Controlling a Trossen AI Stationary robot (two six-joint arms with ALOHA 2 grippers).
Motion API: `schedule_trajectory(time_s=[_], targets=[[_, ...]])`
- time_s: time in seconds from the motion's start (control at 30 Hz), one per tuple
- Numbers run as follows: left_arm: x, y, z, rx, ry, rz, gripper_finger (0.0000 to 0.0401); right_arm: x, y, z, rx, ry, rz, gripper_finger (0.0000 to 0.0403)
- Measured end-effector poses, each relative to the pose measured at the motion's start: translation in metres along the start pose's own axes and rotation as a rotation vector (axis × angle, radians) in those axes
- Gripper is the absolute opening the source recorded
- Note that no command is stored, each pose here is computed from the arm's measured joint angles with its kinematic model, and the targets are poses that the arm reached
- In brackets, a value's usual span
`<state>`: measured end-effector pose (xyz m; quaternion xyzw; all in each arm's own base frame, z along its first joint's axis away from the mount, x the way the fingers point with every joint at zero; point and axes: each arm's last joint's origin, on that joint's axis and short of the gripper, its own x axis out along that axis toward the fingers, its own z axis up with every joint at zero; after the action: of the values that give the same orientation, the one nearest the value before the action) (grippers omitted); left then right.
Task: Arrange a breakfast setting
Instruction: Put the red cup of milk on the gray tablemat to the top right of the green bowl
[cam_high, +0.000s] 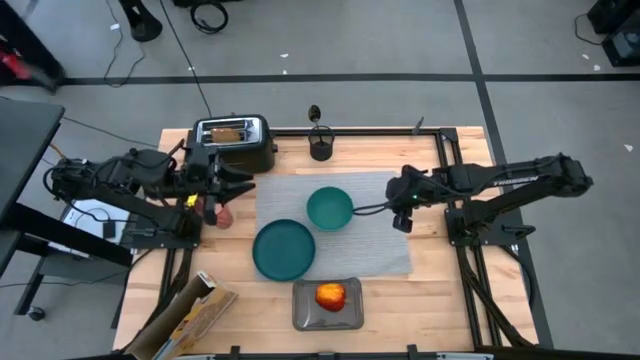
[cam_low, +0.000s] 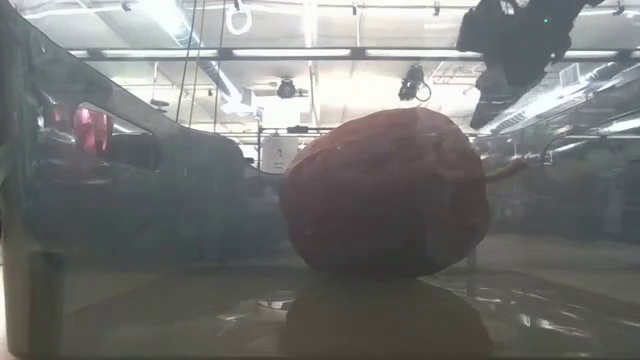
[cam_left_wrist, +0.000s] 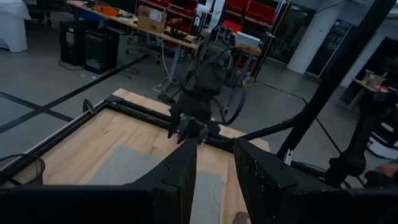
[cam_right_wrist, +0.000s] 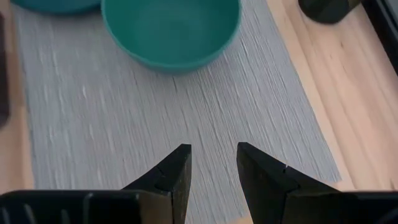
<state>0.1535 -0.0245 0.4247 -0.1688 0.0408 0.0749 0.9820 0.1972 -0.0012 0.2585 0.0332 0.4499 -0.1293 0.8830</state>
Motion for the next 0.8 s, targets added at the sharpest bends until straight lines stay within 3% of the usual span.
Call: schedule_trajectory(time_s=[0.3,0.43,0.63,0.8], targets=[[0.009,0.001,-0.010,0.013,0.088,0.041,0.0117,0.003,0.008,0.005,-0.033,-0.044,0.038,0.0136],[0.017,0.002,-0.019,-0.039,0.152,0.084,0.0117,0.006,0.010,0.010,-0.062,-0.080,0.063,0.0136],[0.009,-0.009,0.013,-0.118,0.009,0.013,0.0117,0.006,0.011,0.015,-0.088,-0.126,0.068,0.0136],[0.012,-0.027,0.025,-0.116,0.043,-0.039,0.0117,0.007,0.007,0.017,-0.128,-0.139,0.054,0.0136]])
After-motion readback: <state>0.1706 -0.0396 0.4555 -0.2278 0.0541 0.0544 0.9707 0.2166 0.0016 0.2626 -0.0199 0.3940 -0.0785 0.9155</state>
